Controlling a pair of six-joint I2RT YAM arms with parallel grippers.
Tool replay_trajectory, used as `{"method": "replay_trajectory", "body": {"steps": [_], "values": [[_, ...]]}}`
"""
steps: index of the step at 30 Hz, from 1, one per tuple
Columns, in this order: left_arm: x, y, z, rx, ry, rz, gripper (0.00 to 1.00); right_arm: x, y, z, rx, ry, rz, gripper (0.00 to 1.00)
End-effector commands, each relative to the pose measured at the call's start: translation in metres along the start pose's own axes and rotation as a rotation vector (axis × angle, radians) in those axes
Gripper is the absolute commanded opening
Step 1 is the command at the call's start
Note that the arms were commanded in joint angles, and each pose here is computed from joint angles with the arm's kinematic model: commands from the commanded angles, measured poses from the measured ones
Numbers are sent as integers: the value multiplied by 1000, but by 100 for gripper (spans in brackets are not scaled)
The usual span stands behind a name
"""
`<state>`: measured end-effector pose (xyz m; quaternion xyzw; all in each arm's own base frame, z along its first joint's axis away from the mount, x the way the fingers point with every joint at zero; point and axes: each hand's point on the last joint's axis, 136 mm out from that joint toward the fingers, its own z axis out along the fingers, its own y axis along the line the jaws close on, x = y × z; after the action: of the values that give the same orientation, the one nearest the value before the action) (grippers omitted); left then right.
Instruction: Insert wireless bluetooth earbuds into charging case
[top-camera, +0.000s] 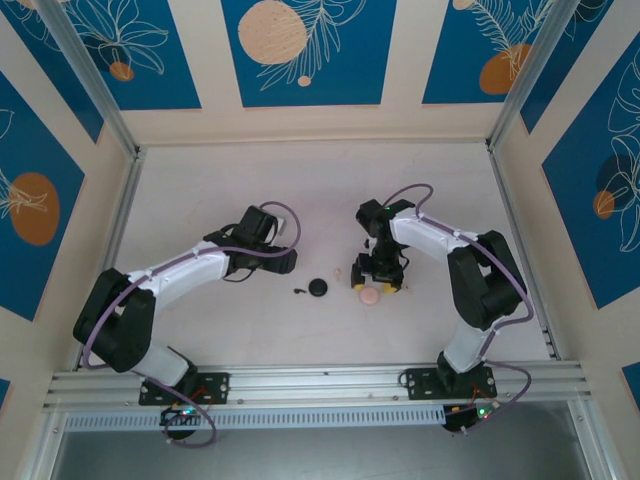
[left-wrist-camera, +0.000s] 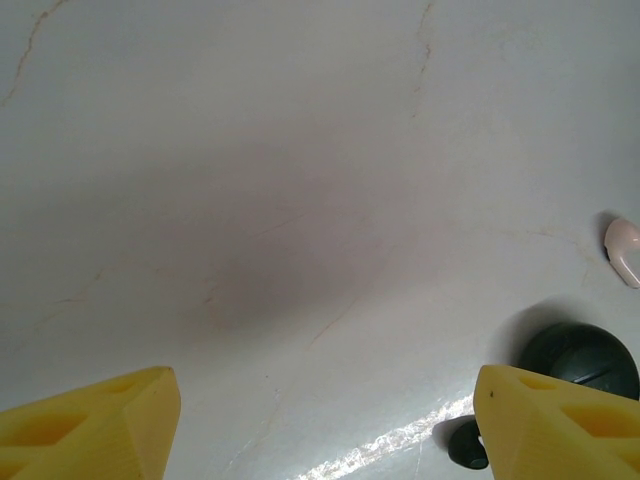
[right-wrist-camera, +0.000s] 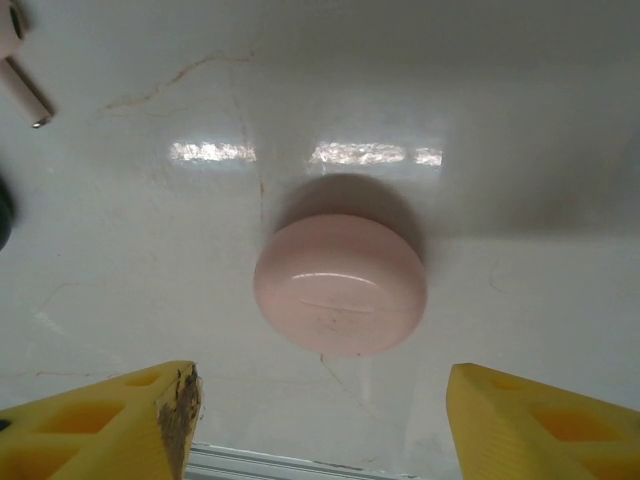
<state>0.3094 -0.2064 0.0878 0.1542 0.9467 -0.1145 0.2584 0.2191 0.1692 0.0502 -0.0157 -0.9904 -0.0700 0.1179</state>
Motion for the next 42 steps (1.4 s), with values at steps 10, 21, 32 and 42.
{"method": "replay_trajectory", "body": {"steps": [10,21,32,42], "values": [[1,-4,3,1,26,-1,77,0,-4,23,85,68,12,64],[2,-4,5,2,37,-2,76,-2,-3,36,79,87,12,48],[-19,-31,-10,138,-56,54,69,-14,12,-2,-54,-115,21,45],[-45,-76,-54,358,-389,213,65,-33,65,-72,-504,-428,-34,44]]}}
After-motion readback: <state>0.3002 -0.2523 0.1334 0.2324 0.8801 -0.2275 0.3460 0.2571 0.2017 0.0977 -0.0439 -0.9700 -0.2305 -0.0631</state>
